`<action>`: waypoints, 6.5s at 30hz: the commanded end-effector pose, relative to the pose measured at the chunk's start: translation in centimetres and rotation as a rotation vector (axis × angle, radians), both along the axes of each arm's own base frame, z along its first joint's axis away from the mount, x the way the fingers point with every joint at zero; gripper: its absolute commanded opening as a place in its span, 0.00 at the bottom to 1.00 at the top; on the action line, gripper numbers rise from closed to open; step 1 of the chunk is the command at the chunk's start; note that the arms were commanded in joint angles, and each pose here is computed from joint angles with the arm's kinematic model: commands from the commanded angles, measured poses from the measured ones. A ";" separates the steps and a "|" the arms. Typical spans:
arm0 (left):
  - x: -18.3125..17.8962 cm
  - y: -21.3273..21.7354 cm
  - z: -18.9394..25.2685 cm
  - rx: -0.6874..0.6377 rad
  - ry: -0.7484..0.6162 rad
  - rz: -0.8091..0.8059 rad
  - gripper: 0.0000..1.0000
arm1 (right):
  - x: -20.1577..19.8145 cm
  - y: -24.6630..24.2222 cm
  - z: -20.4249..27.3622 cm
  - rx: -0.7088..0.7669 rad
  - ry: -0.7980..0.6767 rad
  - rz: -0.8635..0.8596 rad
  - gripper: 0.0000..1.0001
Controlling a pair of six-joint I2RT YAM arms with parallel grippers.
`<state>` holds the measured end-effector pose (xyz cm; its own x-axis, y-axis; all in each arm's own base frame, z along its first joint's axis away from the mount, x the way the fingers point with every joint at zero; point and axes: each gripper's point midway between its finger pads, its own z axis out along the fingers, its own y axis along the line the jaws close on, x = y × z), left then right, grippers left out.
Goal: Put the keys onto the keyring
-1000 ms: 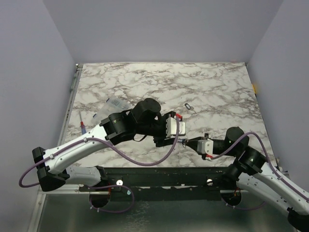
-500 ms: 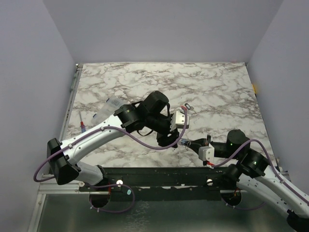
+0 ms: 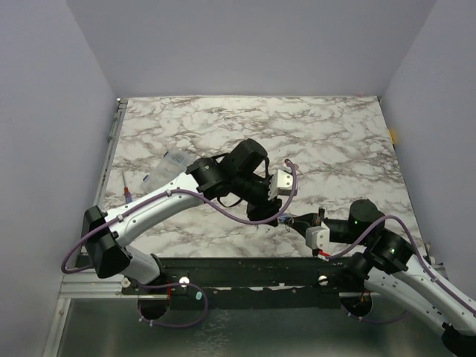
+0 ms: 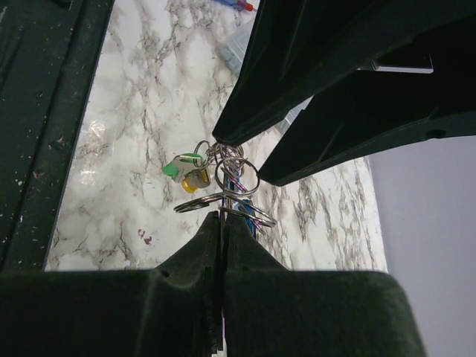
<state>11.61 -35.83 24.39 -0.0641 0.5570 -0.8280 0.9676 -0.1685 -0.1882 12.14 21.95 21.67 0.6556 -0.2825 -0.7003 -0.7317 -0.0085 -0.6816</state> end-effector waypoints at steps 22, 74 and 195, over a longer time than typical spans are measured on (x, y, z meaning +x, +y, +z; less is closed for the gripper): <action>-0.4 -1.2 0.1 0.003 0.003 -0.016 0.11 | -0.1 -0.1 0.2 0.007 -0.018 -0.002 0.01; -0.4 -0.2 0.4 -0.065 -0.070 0.011 0.43 | -0.5 0.2 1.1 0.051 -0.001 0.010 0.01; 3.9 10.1 -16.1 0.298 0.181 1.445 0.43 | 13.9 -2.4 -3.7 0.439 0.923 -1.272 0.73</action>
